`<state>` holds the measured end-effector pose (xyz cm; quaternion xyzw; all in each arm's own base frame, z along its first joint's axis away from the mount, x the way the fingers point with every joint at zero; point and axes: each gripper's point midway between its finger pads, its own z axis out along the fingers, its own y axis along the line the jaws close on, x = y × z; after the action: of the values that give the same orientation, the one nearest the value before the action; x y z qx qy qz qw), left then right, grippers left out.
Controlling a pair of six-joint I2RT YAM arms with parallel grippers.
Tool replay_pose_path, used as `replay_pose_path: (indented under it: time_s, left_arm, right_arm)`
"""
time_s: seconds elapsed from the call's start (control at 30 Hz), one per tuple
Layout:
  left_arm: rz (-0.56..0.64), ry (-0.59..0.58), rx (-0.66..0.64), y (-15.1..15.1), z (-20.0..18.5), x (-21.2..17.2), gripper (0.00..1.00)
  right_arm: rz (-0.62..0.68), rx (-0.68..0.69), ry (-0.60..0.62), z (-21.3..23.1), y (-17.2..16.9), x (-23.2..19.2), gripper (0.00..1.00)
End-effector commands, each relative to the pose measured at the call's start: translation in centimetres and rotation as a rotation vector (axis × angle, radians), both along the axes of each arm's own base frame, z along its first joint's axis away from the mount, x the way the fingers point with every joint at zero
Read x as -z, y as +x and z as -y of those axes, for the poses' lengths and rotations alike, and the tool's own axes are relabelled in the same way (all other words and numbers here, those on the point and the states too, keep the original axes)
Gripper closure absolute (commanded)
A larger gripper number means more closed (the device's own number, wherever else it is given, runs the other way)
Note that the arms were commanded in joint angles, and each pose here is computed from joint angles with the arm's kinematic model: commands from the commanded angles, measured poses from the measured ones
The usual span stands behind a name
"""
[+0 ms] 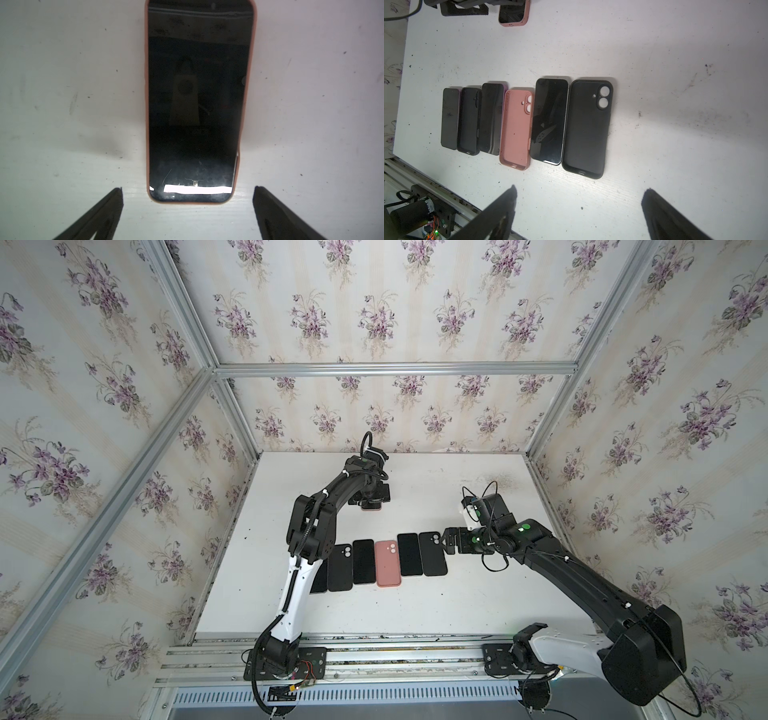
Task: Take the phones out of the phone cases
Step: 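Close the left gripper on the pink-cased phone and lift it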
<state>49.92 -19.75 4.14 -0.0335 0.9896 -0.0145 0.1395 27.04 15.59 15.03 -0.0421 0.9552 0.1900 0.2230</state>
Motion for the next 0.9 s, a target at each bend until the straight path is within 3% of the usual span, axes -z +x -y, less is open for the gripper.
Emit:
replay_pose_path:
  time_s: [0.0, 0.3, 0.43, 0.87]
  left_arm:
    - [-0.027, -0.001, 0.011, -0.3, 0.1, 0.3, 0.0]
    - [-0.044, -0.019, 0.032, 0.0, 0.6, 1.1, 0.04]
    - [-0.055, -0.021, 0.04, -0.1, 0.7, 1.5, 0.11]
    - [-0.09, -0.016, 0.068, -0.8, 0.6, 2.4, 0.23]
  right_arm:
    - [0.034, 0.001, 0.03, -0.5, 0.8, -1.2, 0.02]
    - [0.036, 0.006, 0.042, -0.7, 1.4, -1.3, 0.03]
    - [0.039, 0.011, 0.045, -0.7, 1.6, -1.3, 0.03]
    - [0.037, 0.024, 0.078, -1.1, 2.7, -1.1, 0.04]
